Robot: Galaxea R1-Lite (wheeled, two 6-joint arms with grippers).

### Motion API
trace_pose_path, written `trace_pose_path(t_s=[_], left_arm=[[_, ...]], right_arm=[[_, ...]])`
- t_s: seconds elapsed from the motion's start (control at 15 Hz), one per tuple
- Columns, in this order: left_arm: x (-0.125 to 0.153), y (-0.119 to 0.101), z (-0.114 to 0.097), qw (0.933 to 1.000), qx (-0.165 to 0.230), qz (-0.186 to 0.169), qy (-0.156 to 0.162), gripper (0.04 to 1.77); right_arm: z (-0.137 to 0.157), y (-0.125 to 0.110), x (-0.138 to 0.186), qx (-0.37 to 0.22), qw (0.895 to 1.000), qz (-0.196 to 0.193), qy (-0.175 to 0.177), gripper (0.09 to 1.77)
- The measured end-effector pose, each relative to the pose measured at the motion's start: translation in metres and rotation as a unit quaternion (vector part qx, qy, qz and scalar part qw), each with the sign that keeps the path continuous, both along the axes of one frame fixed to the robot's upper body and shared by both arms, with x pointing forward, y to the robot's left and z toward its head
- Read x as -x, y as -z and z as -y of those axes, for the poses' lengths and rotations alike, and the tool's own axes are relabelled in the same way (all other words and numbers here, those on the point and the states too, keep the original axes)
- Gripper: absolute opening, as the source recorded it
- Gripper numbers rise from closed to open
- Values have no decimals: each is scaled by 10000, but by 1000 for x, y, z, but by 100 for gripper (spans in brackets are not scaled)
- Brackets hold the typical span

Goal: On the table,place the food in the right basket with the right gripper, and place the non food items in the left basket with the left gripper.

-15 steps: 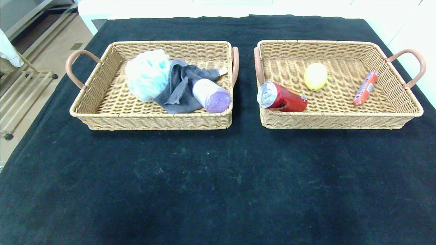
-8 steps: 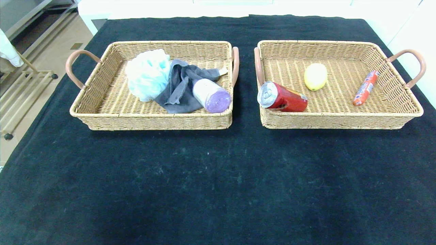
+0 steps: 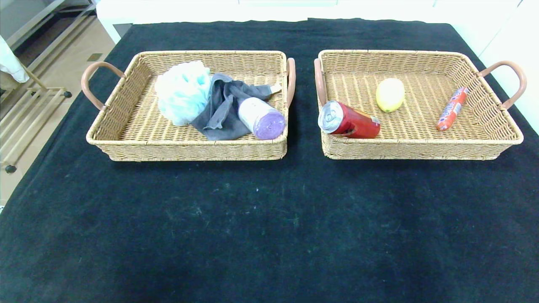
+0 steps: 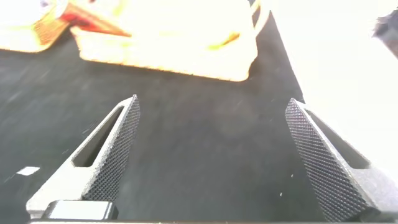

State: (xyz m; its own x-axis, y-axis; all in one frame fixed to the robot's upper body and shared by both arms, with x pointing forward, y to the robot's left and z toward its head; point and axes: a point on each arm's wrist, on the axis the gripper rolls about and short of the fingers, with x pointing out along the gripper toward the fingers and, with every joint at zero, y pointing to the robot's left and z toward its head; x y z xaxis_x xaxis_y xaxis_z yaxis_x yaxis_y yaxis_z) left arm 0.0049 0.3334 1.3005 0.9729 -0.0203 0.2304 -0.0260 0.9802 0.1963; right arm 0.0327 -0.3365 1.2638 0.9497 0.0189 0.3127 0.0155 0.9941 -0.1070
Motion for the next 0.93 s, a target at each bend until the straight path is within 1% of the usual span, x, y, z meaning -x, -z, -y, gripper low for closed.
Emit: trace_pose_path(t_s=[0.07,0.2,0.33,0.4,0.47,0.53,0.6,0.67,0.73,0.87,0.93], left_arm=[[-8,11,0,10000,15,42,-13,172],[-26,36,0,10000,14,-45,-24,172],[-45,65,0,9999,-4,-134,-30,172],[-53,80,0,9998,-10,-217,-32,172],[-59,93,0,9991,-4,-418,-31,172],[-62,104,0,9974,-18,-726,0,172],[-63,109,0,9963,7,-856,40,172],[-63,111,0,9959,35,-898,49,172],[-64,113,0,9955,79,-938,64,172],[-64,118,0,9925,233,-1194,70,172],[-64,118,0,9919,383,-1206,63,172]], right_arm=[[0,9,-7,-13,10000,15,60,171],[0,29,-20,-13,9998,-154,111,171],[0,49,-29,-5,9989,-459,131,171],[0,59,-33,-23,9975,-702,127,171],[0,65,-34,-34,9957,-914,124,171],[0,72,-35,-26,9927,-1197,116,171],[0,78,-36,-116,9894,-1446,60,171],[0,81,-36,-286,9868,-1594,19,171],[0,82,-36,-425,9861,-1608,-6,171],[0,82,-36,-463,9857,-1619,-9,171],[0,82,-36,-463,9857,-1617,-11,171]])
